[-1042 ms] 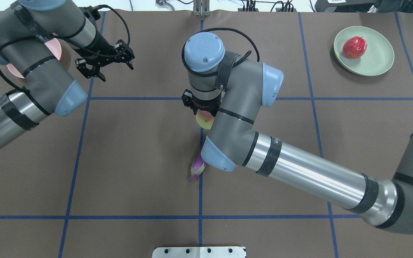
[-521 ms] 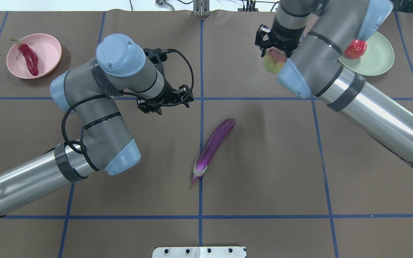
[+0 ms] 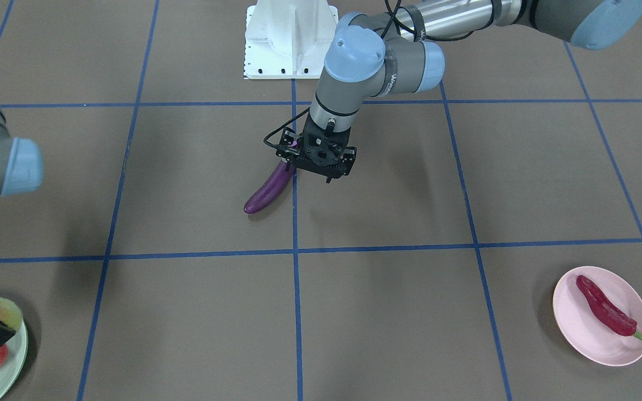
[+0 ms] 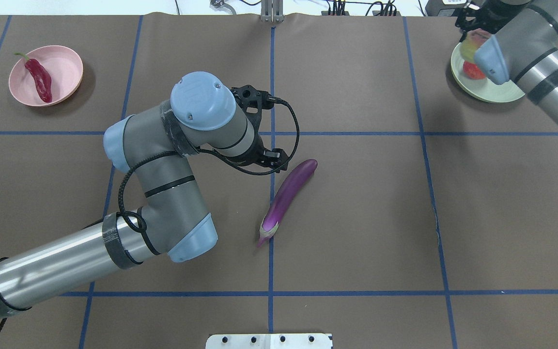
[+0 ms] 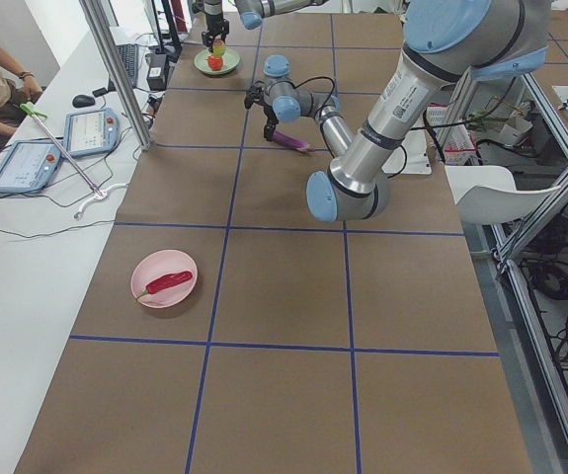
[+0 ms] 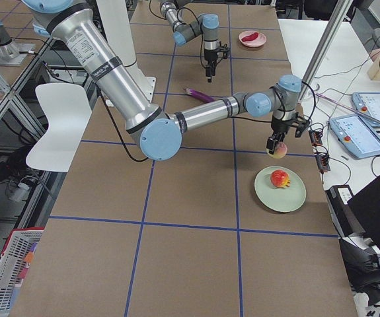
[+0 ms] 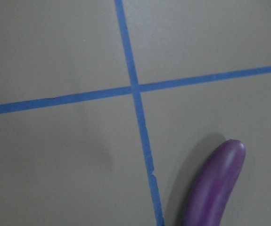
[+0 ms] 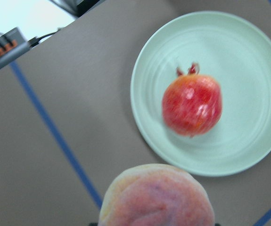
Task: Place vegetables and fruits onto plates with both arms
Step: 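Lower peach onto green plate while left gripper descends over eggplant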
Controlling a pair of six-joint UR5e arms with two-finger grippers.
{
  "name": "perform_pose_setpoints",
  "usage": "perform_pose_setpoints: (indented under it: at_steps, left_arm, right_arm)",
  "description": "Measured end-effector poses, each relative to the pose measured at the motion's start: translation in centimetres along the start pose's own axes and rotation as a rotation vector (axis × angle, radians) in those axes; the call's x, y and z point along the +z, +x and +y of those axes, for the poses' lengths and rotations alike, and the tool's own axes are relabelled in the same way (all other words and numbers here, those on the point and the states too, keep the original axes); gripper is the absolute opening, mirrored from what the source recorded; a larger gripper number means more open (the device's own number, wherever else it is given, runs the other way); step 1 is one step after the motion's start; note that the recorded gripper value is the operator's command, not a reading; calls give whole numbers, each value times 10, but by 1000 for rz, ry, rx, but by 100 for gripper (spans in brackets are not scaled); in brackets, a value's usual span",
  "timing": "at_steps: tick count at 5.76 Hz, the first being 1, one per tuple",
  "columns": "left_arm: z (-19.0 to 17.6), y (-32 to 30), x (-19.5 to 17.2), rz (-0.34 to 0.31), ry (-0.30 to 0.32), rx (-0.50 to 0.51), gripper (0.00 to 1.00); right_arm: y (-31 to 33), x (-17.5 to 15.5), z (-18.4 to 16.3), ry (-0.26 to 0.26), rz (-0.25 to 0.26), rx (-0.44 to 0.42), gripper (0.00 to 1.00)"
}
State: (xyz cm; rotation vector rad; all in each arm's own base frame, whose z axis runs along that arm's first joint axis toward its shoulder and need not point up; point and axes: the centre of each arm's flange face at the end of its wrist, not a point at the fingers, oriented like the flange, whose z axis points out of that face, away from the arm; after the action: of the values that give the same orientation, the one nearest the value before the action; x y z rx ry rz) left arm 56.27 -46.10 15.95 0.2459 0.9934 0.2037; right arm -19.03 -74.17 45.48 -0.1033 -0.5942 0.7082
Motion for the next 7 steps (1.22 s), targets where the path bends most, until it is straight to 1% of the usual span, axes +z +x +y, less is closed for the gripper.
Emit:
perform_pose_setpoints:
  at_steps: [1, 2, 3, 4, 5, 6, 7]
  left_arm:
    - [4, 11, 10, -12, 1, 24, 93]
    - [3, 22, 15, -16, 0, 33, 95]
    - [1, 32, 15, -13, 1, 38, 99]
    - [0, 39, 14, -8, 1, 42, 99]
    - [3, 45, 16, -7, -2, 47, 99]
    - [9, 49, 24, -26, 7, 68, 99]
    - [13, 50, 34, -60, 14, 117, 99]
  right_arm:
    - [32, 20, -36, 9, 28, 24, 0]
    - [53, 48, -56, 20, 42, 35, 0]
    - [64, 71, -64, 26, 48, 38, 0]
    - [67, 85, -64, 21, 56, 39, 12]
    - [71, 92, -64, 18, 62, 40, 99]
    - [72, 96, -64, 17, 63, 39, 100]
    - [71, 96, -64, 17, 59, 33, 100]
